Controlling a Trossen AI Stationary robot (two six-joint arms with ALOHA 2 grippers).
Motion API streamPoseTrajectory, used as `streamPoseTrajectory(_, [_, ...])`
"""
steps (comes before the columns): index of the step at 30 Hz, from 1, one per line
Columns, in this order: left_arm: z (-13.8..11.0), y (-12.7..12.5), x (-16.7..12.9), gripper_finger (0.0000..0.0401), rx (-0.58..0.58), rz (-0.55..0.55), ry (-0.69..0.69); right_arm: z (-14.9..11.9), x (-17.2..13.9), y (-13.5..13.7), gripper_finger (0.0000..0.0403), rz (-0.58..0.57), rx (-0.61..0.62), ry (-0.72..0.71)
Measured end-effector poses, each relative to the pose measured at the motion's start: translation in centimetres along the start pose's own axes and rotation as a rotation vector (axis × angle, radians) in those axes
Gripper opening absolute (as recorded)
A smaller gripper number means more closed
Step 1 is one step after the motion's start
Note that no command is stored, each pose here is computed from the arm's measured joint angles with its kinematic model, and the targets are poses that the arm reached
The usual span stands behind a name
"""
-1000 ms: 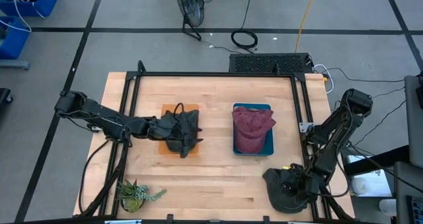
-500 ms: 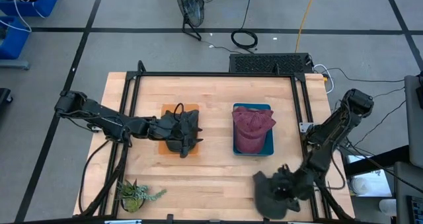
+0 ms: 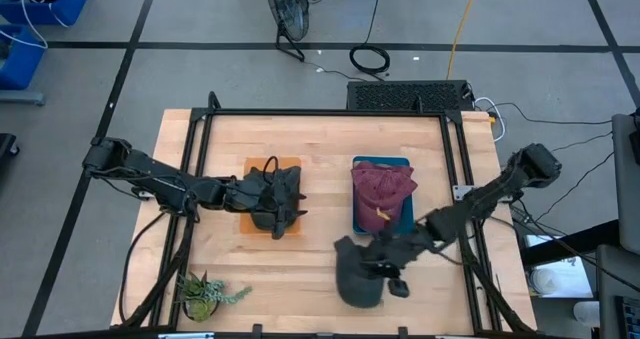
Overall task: Pick & Place hat
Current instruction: Move the black cap on the middle bottom of the table
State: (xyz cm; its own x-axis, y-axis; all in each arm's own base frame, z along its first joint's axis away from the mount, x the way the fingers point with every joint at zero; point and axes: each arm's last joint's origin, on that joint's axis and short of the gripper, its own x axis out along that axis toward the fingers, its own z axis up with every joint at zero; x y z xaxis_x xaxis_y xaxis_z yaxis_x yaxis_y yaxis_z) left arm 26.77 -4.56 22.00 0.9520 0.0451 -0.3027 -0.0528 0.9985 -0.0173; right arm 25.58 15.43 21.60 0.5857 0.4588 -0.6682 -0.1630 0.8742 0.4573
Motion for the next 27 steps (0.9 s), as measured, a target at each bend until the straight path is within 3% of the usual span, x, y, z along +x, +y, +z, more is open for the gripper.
streamPoseTrajectory(9, [0.4, -0.2, -0.5, 0.0191, -0.097, -0.06, -0.007, 4.0, 5.3, -3.5, 0.0011, -0.062, -0.013, 0.039])
streamPoseTrajectory(14, [1.0, -0.5, -1.5, 0.0191, -0.102, -0.105, -0.017, 4.9, 8.0, -4.5, 0.0015, 0.016, -0.016, 0.022])
streamPoseTrajectory(19, [1.2, -1.0, -2.0, 0.0191, -0.095, -0.15, -0.022, 4.7, 8.6, -5.3, 0.0017, -0.006, -0.034, 0.038])
streamPoseTrajectory(22, [1.2, -1.3, -2.0, 0.0191, -0.092, -0.175, -0.017, 5.3, 8.6, -5.3, 0.0022, -0.03, -0.102, -0.03])
streamPoseTrajectory(27, [1.0, -1.7, -2.1, 0.0191, -0.106, -0.191, -0.004, 5.7, 8.5, -5.1, 0.0065, -0.035, -0.173, -0.08])
